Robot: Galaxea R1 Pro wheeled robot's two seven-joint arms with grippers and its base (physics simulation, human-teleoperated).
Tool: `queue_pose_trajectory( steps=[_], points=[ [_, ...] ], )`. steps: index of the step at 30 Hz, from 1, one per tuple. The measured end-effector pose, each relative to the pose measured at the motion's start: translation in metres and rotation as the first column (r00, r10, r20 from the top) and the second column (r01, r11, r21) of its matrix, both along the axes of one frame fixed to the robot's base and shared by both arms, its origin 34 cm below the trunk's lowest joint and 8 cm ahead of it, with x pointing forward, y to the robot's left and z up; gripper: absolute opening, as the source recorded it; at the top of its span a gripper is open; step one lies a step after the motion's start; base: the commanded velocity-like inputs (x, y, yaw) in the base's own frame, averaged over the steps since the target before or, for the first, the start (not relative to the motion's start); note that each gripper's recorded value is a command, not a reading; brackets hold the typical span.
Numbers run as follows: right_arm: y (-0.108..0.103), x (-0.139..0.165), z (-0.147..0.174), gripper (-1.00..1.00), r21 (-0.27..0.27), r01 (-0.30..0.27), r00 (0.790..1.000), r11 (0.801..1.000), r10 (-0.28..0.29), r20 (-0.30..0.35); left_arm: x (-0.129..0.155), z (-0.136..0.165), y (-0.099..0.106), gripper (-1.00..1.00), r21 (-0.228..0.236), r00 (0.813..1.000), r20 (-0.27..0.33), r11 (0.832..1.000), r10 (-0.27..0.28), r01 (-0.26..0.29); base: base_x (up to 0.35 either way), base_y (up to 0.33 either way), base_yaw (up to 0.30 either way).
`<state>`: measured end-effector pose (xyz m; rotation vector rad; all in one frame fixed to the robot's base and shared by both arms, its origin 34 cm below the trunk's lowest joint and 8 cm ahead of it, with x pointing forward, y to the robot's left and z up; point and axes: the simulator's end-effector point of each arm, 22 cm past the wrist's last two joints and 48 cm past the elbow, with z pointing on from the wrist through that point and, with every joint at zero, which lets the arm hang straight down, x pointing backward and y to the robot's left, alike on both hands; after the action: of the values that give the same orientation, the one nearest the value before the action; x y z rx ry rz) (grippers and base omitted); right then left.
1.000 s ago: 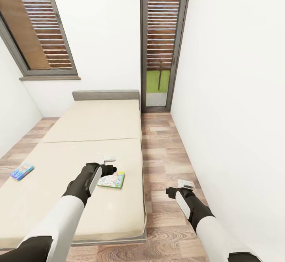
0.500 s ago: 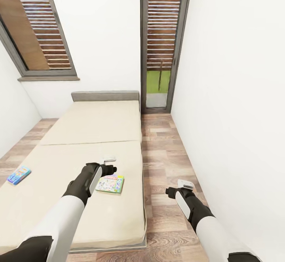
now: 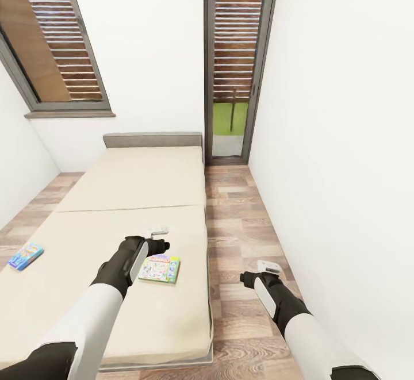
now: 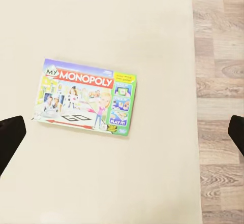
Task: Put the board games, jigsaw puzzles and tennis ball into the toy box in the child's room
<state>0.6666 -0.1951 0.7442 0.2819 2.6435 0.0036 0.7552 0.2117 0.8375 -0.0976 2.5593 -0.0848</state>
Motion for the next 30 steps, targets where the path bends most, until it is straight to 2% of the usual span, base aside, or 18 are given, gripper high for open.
queue_pose_trajectory(
  steps=[10,30],
  points=[
    [0.0051,0.0004,0.0009,1.0,-0.015,-0.033,0.999,0.999,0.033,0.002,0.0003,0.0003,-0.0004,1.0,0.001,1.0,0.002,1.0,-0.001,0.001,0.137,0.06,0.0],
    [0.006,-0.0002,-0.0005,1.0,-0.016,-0.038,0.999,0.999,0.038,0.0,-0.0006,-0.0018,-0.0027,1.0,0.0,1.0,-0.002,1.0,-0.001,0.001,0.076,0.051,0.0]
  ],
)
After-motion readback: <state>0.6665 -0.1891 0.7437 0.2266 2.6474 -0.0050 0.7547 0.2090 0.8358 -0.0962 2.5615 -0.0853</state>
